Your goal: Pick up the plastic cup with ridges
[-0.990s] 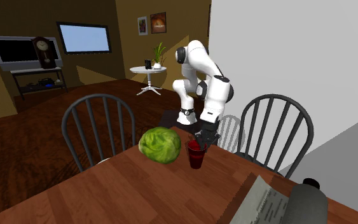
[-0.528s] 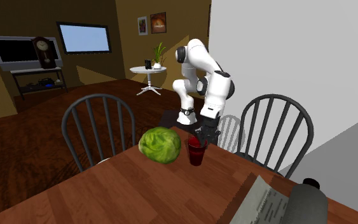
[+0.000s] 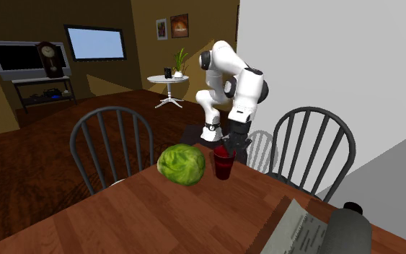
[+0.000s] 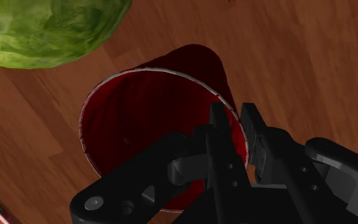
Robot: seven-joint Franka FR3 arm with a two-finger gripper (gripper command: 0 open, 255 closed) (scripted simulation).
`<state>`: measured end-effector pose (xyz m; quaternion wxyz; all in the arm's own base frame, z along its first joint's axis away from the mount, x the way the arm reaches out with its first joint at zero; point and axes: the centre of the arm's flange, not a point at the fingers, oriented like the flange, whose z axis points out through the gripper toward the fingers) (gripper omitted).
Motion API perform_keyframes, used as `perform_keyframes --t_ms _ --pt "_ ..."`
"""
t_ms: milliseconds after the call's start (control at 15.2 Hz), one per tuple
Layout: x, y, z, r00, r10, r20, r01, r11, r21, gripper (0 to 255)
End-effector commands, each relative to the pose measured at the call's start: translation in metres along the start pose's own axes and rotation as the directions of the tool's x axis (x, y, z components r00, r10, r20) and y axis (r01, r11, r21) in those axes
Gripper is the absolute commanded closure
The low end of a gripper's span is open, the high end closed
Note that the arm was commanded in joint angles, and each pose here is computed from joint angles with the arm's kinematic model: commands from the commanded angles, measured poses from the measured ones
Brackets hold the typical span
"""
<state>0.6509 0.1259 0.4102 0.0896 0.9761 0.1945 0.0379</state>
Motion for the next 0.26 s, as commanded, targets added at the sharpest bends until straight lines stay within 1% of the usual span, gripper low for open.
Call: perform_keyframes --t_ms 0,66,198 --pt "-0.0004 0.0036 -0.0104 1.0 0.0 0.0 0.0 1.0 0.0 255" --pt "-0.0002 0.0046 -0.0155 1.0 0.0 0.0 0.0 1.0 0.0 255" --pt "-0.0002 0.0048 -0.0163 1.0 0.0 0.0 0.0 1.0 0.0 255"
